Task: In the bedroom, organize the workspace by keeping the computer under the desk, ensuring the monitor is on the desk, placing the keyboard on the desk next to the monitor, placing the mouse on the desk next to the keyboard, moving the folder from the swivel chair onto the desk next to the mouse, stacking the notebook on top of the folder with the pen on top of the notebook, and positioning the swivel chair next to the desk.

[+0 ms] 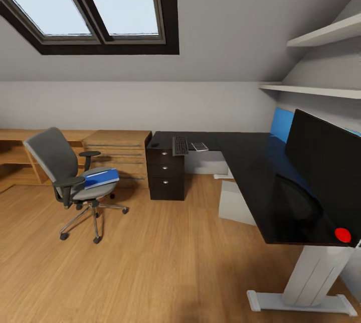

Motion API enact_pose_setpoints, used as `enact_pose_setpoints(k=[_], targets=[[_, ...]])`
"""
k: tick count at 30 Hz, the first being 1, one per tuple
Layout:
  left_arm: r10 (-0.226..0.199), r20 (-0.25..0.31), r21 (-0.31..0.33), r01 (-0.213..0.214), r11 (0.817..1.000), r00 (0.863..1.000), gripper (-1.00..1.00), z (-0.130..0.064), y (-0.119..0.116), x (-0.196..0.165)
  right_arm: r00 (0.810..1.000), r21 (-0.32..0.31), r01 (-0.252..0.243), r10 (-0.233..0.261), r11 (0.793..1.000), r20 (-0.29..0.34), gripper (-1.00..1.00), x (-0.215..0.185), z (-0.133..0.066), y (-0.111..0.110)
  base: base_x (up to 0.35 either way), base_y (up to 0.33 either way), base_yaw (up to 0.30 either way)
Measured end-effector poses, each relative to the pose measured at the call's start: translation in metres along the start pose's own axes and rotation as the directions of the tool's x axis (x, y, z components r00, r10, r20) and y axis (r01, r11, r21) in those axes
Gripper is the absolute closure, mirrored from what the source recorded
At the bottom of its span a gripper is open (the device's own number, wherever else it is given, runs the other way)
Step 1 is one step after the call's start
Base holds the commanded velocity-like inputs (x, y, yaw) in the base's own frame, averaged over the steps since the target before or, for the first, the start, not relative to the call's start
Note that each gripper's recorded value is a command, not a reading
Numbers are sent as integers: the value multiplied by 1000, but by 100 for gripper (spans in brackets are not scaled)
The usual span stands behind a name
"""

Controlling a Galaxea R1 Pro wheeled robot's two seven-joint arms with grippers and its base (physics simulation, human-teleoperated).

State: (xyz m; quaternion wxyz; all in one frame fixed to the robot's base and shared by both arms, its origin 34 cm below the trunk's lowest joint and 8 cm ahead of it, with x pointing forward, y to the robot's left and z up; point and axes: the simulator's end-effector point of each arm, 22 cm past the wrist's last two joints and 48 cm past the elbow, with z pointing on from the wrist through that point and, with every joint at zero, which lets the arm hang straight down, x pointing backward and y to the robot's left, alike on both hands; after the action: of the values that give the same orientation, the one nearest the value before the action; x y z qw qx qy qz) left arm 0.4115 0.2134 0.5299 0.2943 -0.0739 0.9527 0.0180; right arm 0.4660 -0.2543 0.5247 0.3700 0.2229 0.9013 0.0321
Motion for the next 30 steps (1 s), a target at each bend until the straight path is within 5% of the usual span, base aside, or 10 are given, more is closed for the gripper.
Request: enact_pose_setpoints(k=[11,20,30], targets=[[6,-18,-8,-6,1000,1000,-100,1,3,9,1000,3,0,0,1000,-4,-100,2,0,-1,-276,-178,0],[-10,35,-3,10,1000,999,-100,-8,0,-8,1000,10,0,0,1000,0,-100,-8,-7,-5,-36,-34,0],[-8,-38,-4,8,1000,999,-100,-23,-7,13,1000,18,8,-8,1000,4,-100,-22,-17,-9,-1,-1,0]])
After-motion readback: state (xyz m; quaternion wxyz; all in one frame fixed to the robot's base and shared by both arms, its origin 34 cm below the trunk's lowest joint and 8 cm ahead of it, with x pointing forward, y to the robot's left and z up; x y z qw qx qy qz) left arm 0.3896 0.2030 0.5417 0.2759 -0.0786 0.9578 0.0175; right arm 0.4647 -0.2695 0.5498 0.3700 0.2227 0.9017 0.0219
